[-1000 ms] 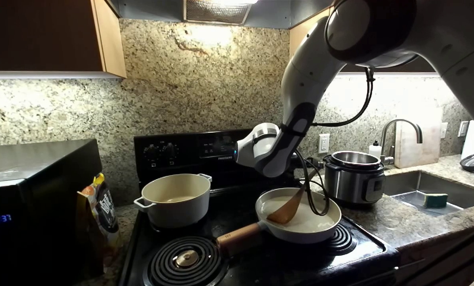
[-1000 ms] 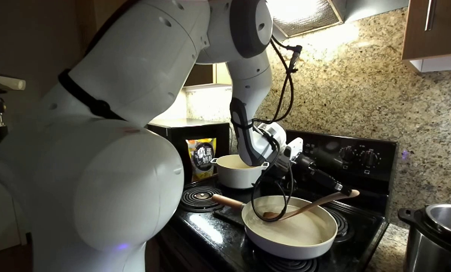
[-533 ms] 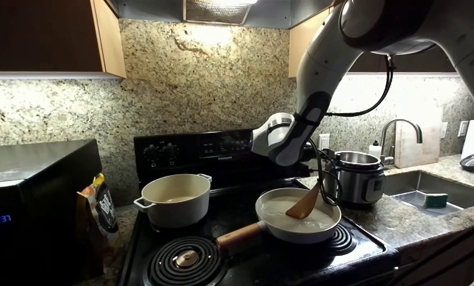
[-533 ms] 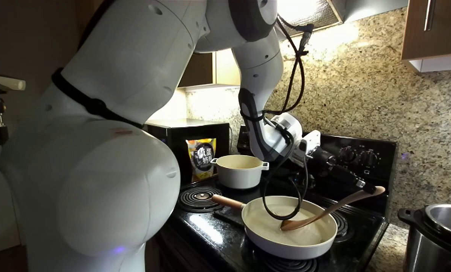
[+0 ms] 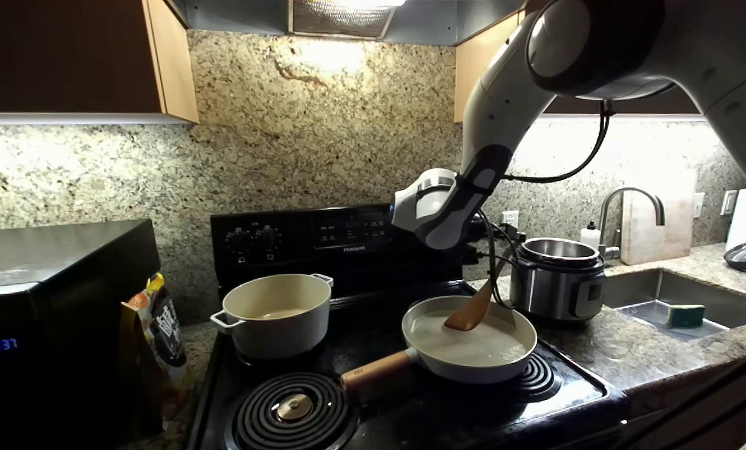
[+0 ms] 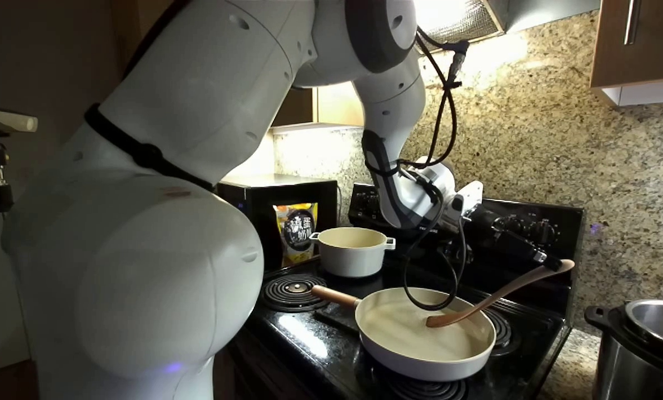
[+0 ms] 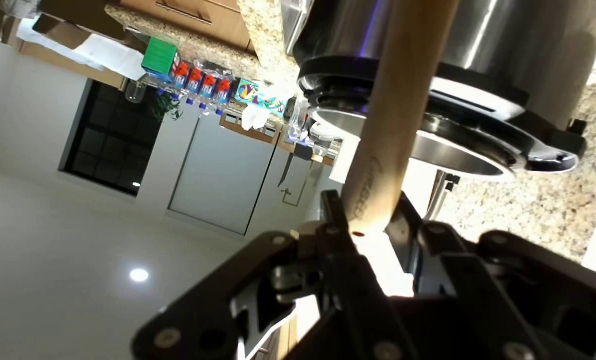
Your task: Use the spatula to stir the water
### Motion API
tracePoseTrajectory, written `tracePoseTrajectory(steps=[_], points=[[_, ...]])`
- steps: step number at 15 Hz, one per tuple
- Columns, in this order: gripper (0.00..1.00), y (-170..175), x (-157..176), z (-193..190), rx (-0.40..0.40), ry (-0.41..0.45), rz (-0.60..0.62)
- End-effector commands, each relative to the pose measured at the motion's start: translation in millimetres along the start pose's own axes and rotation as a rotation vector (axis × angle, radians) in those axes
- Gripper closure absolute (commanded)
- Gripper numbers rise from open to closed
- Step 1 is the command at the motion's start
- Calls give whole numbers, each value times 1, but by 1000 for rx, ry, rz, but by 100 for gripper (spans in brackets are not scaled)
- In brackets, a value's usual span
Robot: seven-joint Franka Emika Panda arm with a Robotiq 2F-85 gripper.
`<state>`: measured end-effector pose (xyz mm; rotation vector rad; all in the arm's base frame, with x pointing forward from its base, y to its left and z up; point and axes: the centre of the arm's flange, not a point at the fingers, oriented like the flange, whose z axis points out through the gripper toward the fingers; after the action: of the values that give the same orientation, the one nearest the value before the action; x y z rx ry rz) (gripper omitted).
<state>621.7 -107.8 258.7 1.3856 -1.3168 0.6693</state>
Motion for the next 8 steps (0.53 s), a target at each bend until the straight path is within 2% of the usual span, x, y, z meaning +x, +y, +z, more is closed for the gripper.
tracePoseTrajectory(steps=[1, 8], points=[[89, -17, -10, -21, 8, 14, -72], [89, 9, -49, -44, 86, 51, -154]])
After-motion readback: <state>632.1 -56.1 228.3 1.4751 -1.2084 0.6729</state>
